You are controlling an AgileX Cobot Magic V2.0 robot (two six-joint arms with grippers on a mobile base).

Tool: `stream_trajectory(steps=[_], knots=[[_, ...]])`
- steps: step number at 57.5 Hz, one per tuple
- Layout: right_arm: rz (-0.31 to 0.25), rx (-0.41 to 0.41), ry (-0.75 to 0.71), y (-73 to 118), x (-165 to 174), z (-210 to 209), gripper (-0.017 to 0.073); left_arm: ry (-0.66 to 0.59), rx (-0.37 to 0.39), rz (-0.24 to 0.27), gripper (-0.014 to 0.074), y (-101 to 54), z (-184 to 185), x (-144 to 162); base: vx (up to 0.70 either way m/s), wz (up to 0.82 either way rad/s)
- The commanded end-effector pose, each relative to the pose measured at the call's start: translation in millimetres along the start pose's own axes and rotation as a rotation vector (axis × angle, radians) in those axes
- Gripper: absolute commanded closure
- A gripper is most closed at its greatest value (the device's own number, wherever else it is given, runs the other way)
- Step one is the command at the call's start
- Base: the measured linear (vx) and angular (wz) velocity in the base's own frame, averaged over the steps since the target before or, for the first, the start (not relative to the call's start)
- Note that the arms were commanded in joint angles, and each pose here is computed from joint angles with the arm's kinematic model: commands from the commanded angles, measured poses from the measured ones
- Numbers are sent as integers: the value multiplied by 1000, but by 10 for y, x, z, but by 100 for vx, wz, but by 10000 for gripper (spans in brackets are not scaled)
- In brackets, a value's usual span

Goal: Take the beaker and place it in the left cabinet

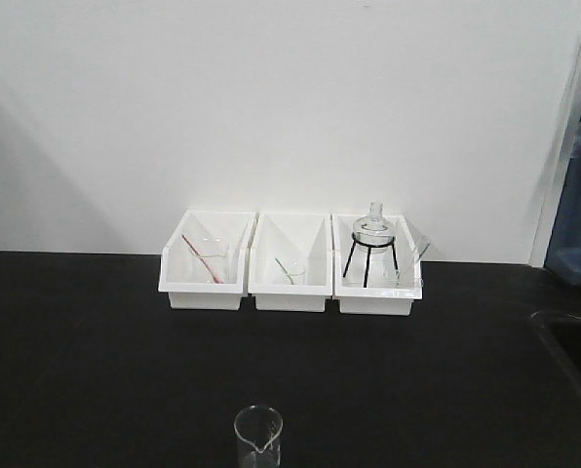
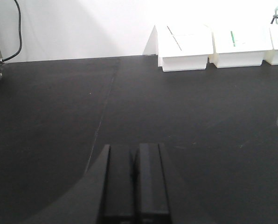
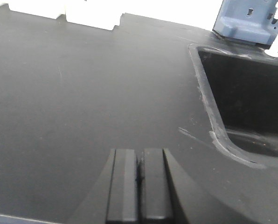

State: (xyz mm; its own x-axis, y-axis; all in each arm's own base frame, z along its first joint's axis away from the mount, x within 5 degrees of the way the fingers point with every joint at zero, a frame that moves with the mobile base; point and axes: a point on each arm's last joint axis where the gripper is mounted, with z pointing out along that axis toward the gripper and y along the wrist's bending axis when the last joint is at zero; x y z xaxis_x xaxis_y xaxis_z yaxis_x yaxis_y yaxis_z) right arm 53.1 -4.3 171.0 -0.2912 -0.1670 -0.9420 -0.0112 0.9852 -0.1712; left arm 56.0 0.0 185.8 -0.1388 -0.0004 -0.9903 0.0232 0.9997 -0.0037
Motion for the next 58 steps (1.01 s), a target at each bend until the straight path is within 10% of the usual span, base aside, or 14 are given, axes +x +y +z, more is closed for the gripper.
stream_trajectory(steps=[1,58], knots=[[-37,11,-99,-6,-73,-10,568,-108,18,-9,590,-15,-26,-112,0,0],[67,-9,-375,-1,-316,-68,568,-108,18,-9,590,-15,-26,-112,0,0]])
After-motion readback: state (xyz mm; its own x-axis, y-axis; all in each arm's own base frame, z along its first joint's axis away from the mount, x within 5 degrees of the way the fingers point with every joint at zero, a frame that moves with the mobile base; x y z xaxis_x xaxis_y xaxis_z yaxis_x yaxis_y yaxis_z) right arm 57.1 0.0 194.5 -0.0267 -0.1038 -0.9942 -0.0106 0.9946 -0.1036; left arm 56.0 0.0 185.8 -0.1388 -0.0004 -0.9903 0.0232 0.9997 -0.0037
